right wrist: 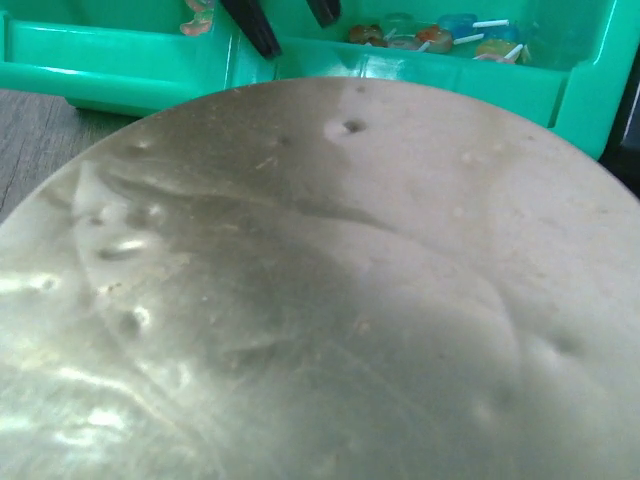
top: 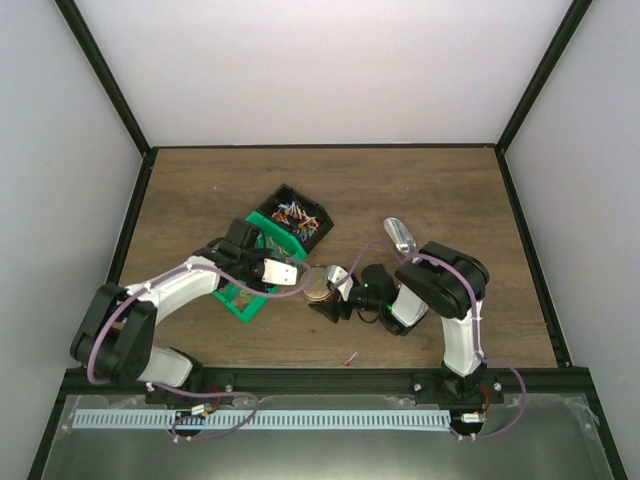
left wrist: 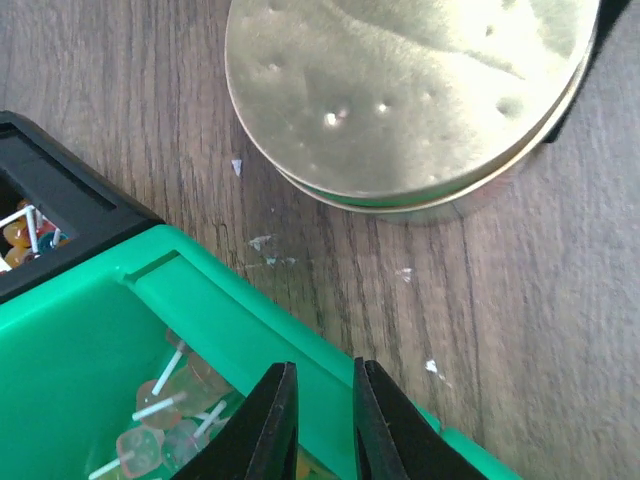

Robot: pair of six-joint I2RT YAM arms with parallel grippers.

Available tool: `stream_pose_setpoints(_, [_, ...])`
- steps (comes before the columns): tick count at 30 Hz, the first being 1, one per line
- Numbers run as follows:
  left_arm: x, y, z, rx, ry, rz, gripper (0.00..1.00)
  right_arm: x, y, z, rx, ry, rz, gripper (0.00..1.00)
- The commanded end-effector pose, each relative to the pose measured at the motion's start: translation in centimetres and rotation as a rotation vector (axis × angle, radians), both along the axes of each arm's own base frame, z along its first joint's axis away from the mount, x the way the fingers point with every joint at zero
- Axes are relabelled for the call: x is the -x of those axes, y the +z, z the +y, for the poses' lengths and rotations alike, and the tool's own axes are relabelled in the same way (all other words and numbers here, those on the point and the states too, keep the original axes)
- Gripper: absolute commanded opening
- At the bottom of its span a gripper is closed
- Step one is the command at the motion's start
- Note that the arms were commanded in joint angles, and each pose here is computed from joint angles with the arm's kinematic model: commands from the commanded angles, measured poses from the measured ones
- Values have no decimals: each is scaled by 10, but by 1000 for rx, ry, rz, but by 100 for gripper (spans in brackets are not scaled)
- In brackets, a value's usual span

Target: Pack the candies

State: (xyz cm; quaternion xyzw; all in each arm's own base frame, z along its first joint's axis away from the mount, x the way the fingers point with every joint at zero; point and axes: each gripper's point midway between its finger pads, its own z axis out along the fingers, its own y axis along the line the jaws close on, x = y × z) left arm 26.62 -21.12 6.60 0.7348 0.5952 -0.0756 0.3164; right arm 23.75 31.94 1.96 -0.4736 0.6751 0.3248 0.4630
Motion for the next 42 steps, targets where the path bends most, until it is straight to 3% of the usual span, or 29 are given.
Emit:
stream_pose_setpoints(1, [23, 20, -1, 52, -83, -19, 20, 19, -26, -7, 76, 34, 96, 65])
stream_pose_setpoints(8, [60, 34, -43, 155, -142, 50, 26, 19, -28, -7, 77, 31, 103, 65])
stream_pose_setpoints(20, [69, 23, -86, 204, -146, 131, 28, 19, -28, -7, 80, 30, 105, 65])
stream_pose_setpoints(27, [59, 2, -72, 99, -111, 100, 22, 20, -28, -7, 78, 38, 109, 65])
stream_pose_setpoints(37, [60, -25, -8, -44, -52, 77, 19, 21, -27, -7, 78, 39, 107, 63])
stream_pose_setpoints(42, [53, -5, -4, 12, -3, 104, 19, 21, -28, -7, 77, 40, 109, 63])
